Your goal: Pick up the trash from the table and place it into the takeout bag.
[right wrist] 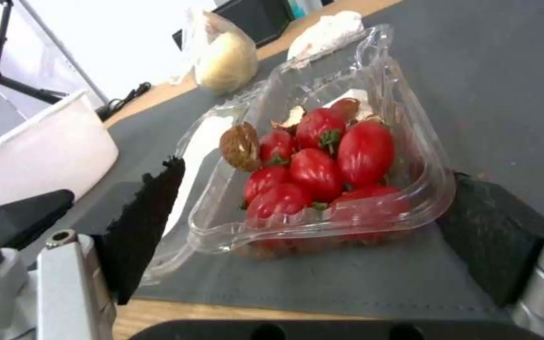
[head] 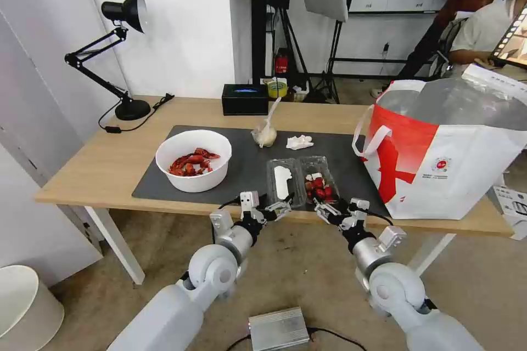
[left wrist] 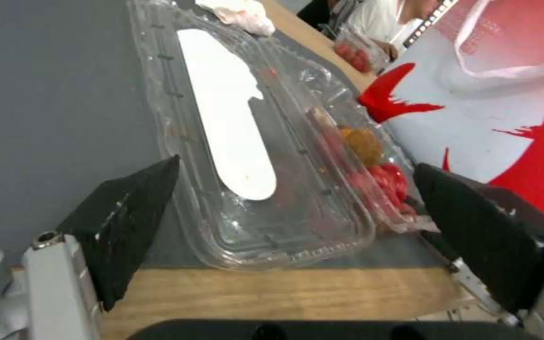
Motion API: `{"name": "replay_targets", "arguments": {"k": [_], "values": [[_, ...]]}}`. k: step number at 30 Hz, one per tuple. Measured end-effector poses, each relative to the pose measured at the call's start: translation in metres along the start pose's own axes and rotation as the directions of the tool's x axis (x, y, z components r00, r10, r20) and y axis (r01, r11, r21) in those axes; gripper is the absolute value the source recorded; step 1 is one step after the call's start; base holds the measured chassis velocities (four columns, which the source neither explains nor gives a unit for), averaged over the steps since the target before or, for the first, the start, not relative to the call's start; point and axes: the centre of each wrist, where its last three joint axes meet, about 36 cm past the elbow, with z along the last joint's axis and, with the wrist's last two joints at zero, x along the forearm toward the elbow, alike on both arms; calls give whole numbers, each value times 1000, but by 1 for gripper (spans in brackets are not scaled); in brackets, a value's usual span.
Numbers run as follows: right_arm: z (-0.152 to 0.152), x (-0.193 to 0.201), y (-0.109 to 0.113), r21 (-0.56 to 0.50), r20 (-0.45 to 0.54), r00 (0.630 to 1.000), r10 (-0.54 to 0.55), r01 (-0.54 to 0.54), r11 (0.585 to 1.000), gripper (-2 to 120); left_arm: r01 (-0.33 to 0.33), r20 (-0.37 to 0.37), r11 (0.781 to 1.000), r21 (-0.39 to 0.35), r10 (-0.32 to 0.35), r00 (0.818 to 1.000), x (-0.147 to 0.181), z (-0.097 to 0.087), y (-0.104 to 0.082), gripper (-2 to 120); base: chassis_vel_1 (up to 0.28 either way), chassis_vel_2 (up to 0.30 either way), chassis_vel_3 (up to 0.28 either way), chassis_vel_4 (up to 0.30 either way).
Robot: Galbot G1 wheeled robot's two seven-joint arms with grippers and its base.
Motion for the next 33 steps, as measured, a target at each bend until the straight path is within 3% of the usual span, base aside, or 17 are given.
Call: {"name": "replay_targets", "arguments": {"k": [19,33], "values": [[1,1,2,2,2,1000,-8,8,1000,91,-41,3,998,57,40,999,-2,-2,-5,100,0,0,0,0],[2,2,1,8,3,1000,-11,11,1000,91,42,71,998,52,-45,996,12,-23,23,100,0,0,0,0]]}}
